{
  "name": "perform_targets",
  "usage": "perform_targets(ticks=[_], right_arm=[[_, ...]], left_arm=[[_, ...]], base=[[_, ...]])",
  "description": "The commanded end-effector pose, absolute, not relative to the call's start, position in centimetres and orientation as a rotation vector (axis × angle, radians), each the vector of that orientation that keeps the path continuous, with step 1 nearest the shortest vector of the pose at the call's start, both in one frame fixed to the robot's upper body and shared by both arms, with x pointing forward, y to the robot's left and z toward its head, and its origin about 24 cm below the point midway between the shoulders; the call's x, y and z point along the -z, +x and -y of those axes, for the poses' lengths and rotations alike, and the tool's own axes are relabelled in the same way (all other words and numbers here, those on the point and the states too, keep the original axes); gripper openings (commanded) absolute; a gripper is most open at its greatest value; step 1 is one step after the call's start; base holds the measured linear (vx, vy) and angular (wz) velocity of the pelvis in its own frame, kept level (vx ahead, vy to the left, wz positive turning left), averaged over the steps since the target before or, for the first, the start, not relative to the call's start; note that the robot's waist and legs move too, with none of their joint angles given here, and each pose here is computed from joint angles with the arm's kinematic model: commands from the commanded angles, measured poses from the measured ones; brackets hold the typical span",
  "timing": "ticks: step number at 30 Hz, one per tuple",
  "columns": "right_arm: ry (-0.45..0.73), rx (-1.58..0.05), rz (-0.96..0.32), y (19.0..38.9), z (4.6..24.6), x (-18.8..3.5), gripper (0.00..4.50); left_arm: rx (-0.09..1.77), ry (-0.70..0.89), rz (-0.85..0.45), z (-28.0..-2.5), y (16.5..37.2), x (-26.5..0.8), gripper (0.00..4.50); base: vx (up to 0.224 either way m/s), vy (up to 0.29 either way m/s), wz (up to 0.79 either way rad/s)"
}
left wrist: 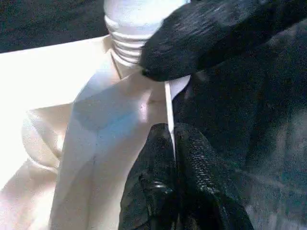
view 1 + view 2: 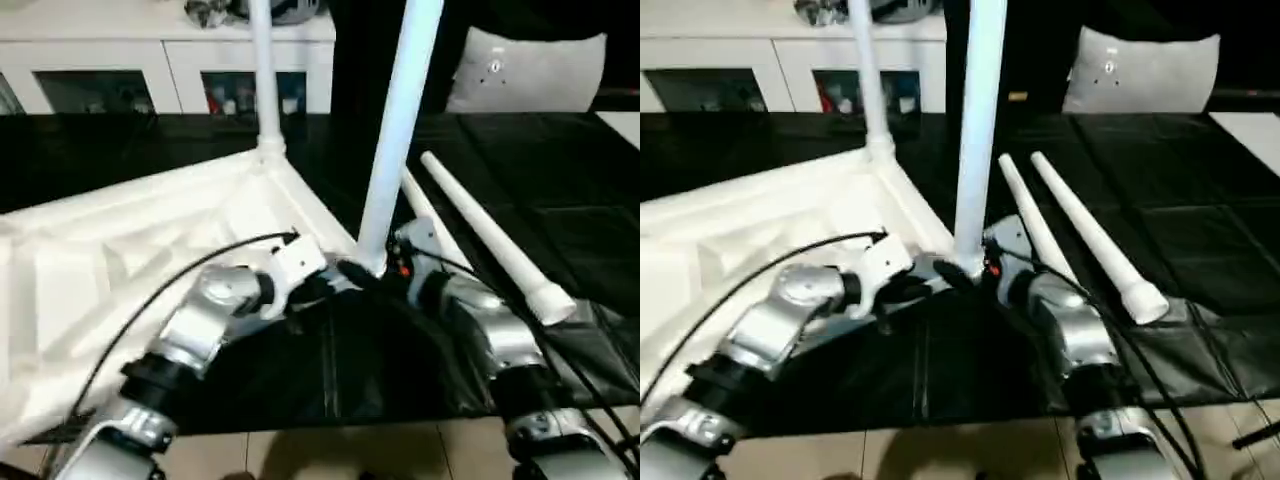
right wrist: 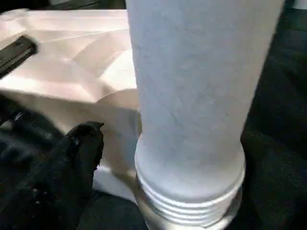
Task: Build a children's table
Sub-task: Rotate leg to tighten
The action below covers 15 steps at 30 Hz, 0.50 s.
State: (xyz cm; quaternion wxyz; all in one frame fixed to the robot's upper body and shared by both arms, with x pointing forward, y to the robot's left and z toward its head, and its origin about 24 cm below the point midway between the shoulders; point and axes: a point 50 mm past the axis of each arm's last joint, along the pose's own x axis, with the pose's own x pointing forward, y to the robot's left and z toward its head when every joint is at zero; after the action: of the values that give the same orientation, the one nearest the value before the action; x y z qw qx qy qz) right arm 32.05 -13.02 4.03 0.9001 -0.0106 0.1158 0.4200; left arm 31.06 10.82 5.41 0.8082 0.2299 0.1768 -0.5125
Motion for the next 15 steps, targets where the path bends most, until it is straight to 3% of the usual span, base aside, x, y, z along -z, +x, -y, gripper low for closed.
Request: perform_targets(ticks=[1,11,15], right_arm=[[-0.051,-0.932,-0.201,31.9,13.3,-4.8,4.46],[-0.154,-1.067,-0.212,31.7,14.8,-5.5,4.46],[-0.183,-1.193,-0.241,31.1,14.8,-5.5,4.46]], left_arm=[[1.165,0.548,-0.4,-11.1,30.6,-4.8,0.0],[1.355,0.643,-0.453,-12.6,29.5,-4.2,0.0],[1.445,0.656,-0.455,-12.9,29.0,-4.3,0.0]], base=[[0.0,0.0,0.0],[0.0,0.0,0.0],[0.0,0.0,0.0]])
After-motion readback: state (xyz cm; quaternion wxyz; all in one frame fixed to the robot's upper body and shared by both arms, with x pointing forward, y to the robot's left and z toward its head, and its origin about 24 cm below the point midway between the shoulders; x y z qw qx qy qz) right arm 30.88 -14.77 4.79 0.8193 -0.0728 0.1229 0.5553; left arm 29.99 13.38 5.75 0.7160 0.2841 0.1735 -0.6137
